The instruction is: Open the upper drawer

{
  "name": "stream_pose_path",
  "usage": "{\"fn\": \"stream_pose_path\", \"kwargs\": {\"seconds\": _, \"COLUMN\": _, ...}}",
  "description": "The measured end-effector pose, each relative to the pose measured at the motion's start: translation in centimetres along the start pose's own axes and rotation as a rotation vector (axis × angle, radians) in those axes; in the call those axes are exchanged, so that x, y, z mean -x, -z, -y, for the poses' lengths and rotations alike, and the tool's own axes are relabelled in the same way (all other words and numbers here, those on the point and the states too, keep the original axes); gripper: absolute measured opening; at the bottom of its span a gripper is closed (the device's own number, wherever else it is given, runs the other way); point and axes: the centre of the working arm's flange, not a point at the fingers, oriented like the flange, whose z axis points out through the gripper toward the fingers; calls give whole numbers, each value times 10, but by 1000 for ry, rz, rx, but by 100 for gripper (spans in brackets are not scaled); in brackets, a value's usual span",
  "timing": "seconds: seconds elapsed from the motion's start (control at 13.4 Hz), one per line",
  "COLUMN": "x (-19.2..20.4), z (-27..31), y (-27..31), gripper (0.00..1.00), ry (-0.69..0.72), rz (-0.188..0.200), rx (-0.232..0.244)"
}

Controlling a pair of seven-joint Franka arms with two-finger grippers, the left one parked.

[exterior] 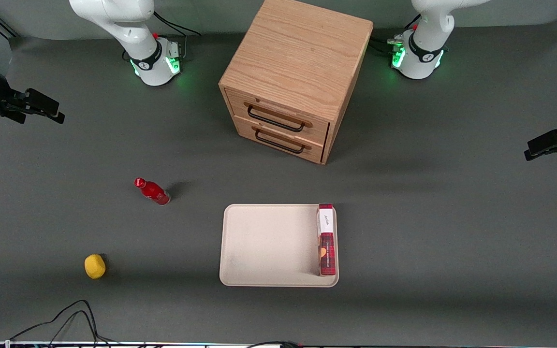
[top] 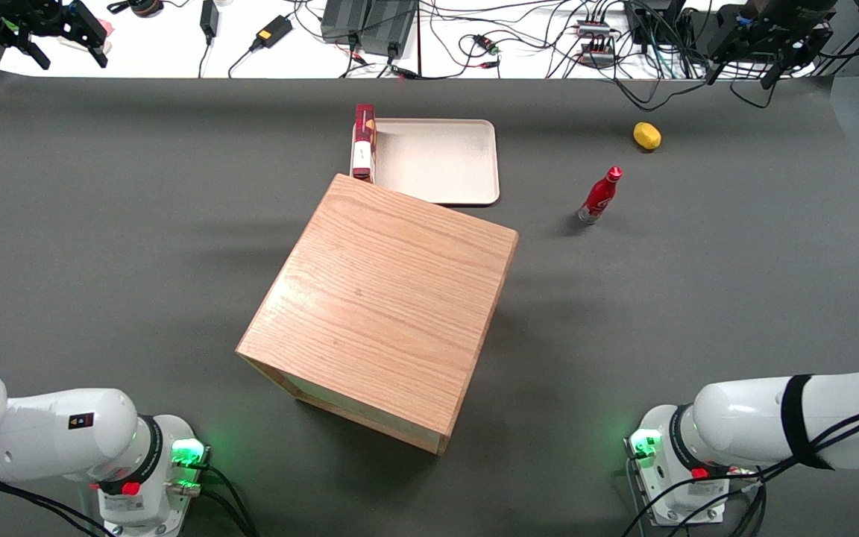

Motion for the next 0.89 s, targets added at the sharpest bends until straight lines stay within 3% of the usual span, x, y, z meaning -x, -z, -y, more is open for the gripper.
{"fn": "stream_pose_path", "kwargs": {"seconds": 0.6, "x": -3, "z": -19, "y": -3, "gripper": 100, "ry": -42, "rz": 12, "rx": -32}}
{"fn": "stream_pose_path", "kwargs": {"seconds": 0.89, "x": -4, "z": 26, "y": -1, "gripper": 100, "ry": 39, "rz": -25, "rx": -28}}
